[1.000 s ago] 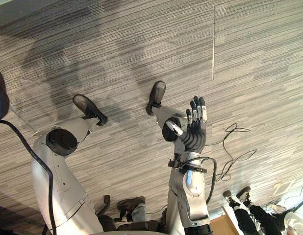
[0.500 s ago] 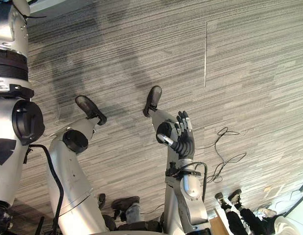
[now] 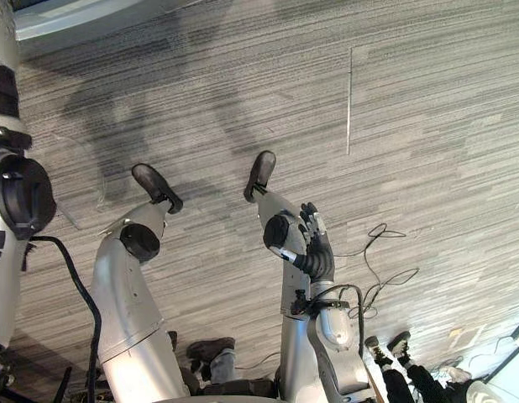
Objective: Pick up the laundry basket with both hands and put the clothes into the washing machine.
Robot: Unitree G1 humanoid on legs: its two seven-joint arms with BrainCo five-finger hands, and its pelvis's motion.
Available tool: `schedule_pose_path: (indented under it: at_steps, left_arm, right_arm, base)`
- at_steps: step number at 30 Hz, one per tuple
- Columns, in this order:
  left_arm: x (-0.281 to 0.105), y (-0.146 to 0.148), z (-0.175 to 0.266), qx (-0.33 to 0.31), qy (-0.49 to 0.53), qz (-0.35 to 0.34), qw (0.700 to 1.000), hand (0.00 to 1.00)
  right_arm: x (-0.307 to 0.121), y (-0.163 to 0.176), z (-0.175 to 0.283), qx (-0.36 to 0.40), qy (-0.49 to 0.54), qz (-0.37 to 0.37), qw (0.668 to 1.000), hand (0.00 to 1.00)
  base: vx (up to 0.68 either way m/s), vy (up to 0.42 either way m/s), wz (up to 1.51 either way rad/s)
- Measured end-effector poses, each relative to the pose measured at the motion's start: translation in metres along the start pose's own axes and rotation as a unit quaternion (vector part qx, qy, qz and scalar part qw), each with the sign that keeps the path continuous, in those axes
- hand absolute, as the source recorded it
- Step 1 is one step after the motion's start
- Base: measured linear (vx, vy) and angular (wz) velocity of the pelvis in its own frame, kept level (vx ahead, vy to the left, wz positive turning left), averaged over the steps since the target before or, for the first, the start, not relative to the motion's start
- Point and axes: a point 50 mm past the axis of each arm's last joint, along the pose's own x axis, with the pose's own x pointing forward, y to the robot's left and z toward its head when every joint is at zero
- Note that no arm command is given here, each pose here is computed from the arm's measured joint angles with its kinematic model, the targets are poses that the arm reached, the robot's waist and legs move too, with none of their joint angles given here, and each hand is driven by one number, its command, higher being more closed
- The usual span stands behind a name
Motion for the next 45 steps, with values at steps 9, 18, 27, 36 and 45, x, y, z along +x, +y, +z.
schedule_pose_path:
  at_steps: [9, 18, 27, 36, 45]
  left_arm:
    - [0.006, 0.019, 0.043, 0.283, -0.138, 0.098, 0.944, 0.0]
    - [-0.002, 0.025, 0.0, 0.285, -0.079, 0.081, 0.952, 0.0]
    - [-0.012, 0.033, -0.011, 0.203, -0.084, 0.098, 0.971, 0.0]
    - [-0.013, 0.036, -0.017, 0.185, -0.073, 0.105, 0.974, 0.0]
    - [0.003, 0.096, -0.03, 0.291, -0.028, 0.074, 0.953, 0.0]
  right_arm:
    - [-0.006, 0.002, 0.005, 0.004, -0.036, -0.001, 0.999, 0.0]
    - [-0.009, 0.001, 0.005, 0.004, -0.035, -0.003, 0.999, 0.0]
    - [-0.012, 0.0, 0.008, 0.0, -0.036, -0.005, 0.999, 0.0]
    - [-0.021, -0.003, 0.002, -0.011, -0.02, -0.008, 1.0, 0.0]
    - [-0.026, -0.003, -0.004, -0.022, 0.008, 0.015, 1.0, 0.0]
  base:
    - [0.03, -0.022, -0.05]
    - [0.02, -0.01, 0.01]
    - [0.0, -0.003, -0.03]
    - [0.0, -0.001, 0.0]
    - [0.0, 0.0, 0.0]
